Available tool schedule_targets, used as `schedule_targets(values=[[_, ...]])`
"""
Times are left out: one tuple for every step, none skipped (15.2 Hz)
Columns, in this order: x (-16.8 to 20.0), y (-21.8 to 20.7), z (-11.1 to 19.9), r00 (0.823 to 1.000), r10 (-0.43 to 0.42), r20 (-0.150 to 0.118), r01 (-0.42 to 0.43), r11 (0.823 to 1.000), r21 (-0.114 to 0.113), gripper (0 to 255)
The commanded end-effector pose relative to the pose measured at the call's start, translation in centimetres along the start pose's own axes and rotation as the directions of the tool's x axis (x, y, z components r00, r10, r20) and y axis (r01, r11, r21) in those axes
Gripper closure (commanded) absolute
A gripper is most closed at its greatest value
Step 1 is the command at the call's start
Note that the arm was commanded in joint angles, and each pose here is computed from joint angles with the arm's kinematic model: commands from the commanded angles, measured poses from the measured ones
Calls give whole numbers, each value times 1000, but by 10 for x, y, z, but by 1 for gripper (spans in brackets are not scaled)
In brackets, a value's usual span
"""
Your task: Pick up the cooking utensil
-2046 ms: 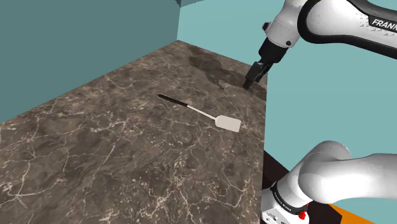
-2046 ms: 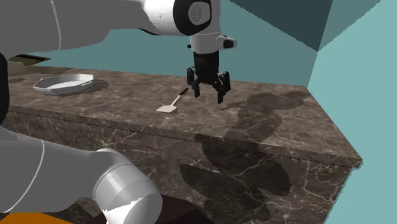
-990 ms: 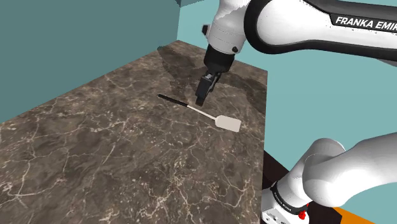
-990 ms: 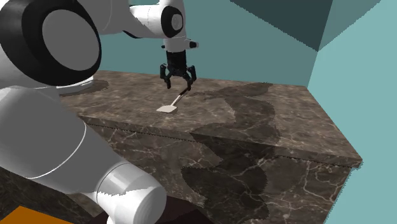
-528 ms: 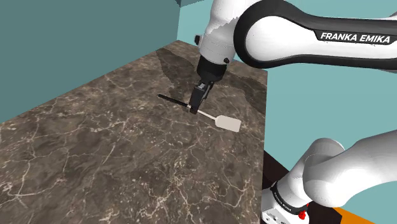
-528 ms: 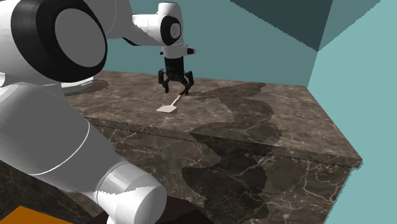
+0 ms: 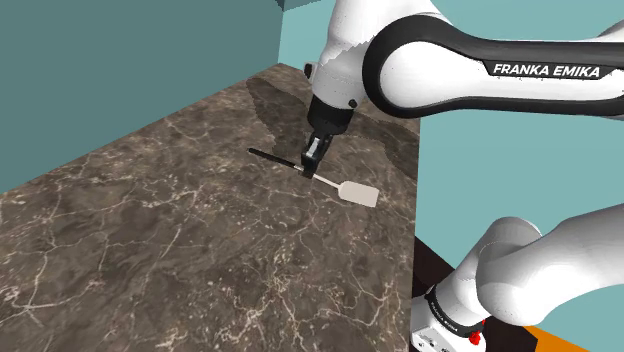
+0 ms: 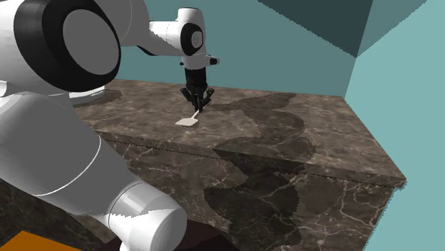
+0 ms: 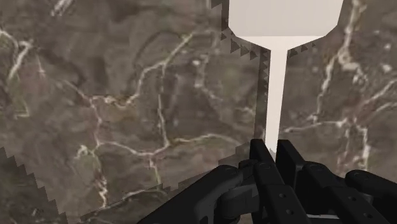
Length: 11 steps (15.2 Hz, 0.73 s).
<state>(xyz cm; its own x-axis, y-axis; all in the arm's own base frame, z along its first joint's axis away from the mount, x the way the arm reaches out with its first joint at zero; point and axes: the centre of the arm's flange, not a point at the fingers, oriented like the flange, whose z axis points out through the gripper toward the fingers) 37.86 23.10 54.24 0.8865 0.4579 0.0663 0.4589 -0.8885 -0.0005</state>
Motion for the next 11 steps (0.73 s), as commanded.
schedule_targets(values=[[0, 0, 0, 1000, 0, 0, 0, 1000, 0, 255], [0, 0, 0, 1000, 0, 0, 0, 1000, 0, 255], [0, 0, 0, 1000, 0, 0, 0, 1000, 0, 255], [0, 0, 0, 1000, 0, 0, 0, 1000, 0, 255], [0, 0, 0, 1000, 0, 0, 0, 1000, 0, 255], [0, 0, -6, 1000, 0, 0, 0, 1000, 0, 255], [0, 0, -11, 1000, 0, 0, 0, 1000, 0, 255], [1, 0, -16, 1000, 0, 0, 0, 1000, 0, 255], [1, 0, -22, 1000, 0, 0, 0, 1000, 0, 255], [2, 0, -27, 1000, 0, 0, 0, 1000, 0, 255], [2, 0, -32, 1000, 0, 0, 0, 1000, 0, 255]])
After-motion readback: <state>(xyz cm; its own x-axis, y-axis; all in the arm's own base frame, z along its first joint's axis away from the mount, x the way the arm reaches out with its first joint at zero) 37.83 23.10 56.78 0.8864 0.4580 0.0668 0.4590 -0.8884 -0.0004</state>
